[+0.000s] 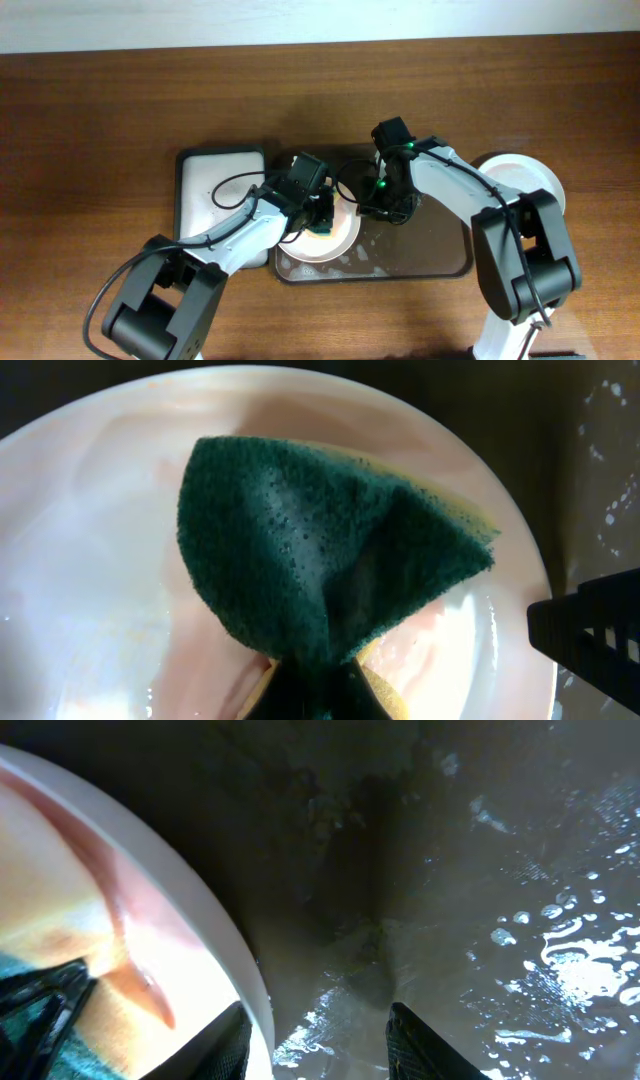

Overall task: Clean dirty plates on tray and stack at the side
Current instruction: 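Scrub the pink plate with the sponge in the left gripper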

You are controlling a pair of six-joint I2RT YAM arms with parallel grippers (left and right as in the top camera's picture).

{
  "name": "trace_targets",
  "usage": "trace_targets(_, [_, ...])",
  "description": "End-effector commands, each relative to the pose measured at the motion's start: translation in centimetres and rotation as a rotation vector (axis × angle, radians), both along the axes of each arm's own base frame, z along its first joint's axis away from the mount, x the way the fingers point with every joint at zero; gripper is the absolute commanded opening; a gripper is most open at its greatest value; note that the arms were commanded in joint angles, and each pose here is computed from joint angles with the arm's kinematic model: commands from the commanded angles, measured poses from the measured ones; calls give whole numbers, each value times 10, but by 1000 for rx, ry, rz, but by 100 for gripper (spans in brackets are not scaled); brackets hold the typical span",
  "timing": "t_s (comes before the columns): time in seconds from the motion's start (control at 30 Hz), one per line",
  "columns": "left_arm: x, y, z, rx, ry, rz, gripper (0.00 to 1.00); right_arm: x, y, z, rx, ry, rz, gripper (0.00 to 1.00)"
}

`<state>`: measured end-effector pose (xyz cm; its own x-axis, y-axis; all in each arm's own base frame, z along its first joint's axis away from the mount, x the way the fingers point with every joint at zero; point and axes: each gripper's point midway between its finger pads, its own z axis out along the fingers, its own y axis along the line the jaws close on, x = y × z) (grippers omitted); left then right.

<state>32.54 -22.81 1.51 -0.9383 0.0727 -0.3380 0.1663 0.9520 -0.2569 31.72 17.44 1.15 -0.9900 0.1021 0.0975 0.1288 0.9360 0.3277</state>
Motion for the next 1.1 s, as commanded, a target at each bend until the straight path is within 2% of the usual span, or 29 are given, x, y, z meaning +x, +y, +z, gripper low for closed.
trace_targets(0.0, [-9, 13, -2, 49, 25, 0, 0, -5, -3, -14, -29, 38, -12, 44])
trace_targets(0.13, [-20, 50, -12, 224, 64, 48, 0, -5, -4, -15, -35, 42, -12, 44])
trace_targets(0.27, [-20, 81, -14, 293, 97, 111, 0, -5, -4, -15, -36, 41, -12, 44])
trace_targets(0.33, [-8, 87, -3, 237, 90, 154, 0, -5, -4, -15, -36, 42, -12, 44])
trace_targets(0.5, [14, 49, 50, 8, 18, 110, 0, -5, -4, -15, -36, 43, -12, 44])
trace_targets(0.6, [11, 33, 66, -86, 18, 77, 0, -6, -4, -15, -36, 45, -12, 44])
trace_targets(0.73, [-10, 31, 46, -69, 124, 119, 0, -6, -4, -15, -37, 44, -12, 44])
trace_targets(0.97, [-46, 0, 0, -38, 190, 50, 0, -6, -4, -15, -36, 44, -12, 44])
trace_targets(1.07, [-43, 22, -20, 133, 125, 90, 0, -6, -4, -15, -37, 45, -12, 44])
